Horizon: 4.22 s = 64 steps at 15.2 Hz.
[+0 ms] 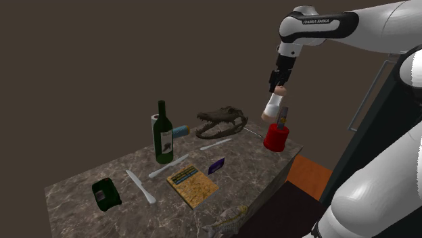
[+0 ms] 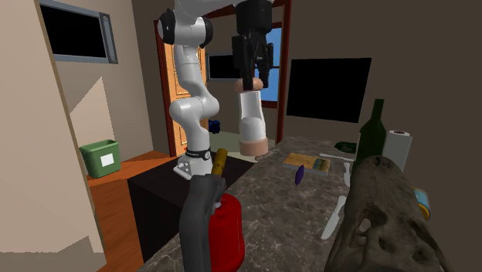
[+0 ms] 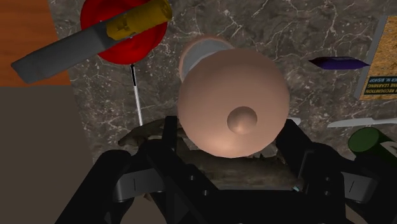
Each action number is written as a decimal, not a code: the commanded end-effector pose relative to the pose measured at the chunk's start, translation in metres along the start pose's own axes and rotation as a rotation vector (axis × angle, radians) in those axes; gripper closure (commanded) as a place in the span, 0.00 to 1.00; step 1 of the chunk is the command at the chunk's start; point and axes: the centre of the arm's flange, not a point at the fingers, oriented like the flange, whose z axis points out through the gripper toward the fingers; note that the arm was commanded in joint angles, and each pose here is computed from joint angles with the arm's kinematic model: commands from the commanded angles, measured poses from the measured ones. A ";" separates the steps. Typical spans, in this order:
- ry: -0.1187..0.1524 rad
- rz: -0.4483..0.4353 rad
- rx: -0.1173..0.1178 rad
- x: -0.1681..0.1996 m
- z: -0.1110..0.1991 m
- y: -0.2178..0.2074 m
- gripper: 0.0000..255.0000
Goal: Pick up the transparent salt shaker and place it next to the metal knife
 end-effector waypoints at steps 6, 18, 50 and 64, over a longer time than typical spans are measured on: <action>0.000 0.000 0.000 0.003 -0.037 -0.002 1.00; 0.000 0.000 0.000 0.084 0.020 -0.106 1.00; 0.000 0.000 0.000 0.281 0.192 -0.362 1.00; 0.000 0.000 0.000 0.278 0.232 -0.361 1.00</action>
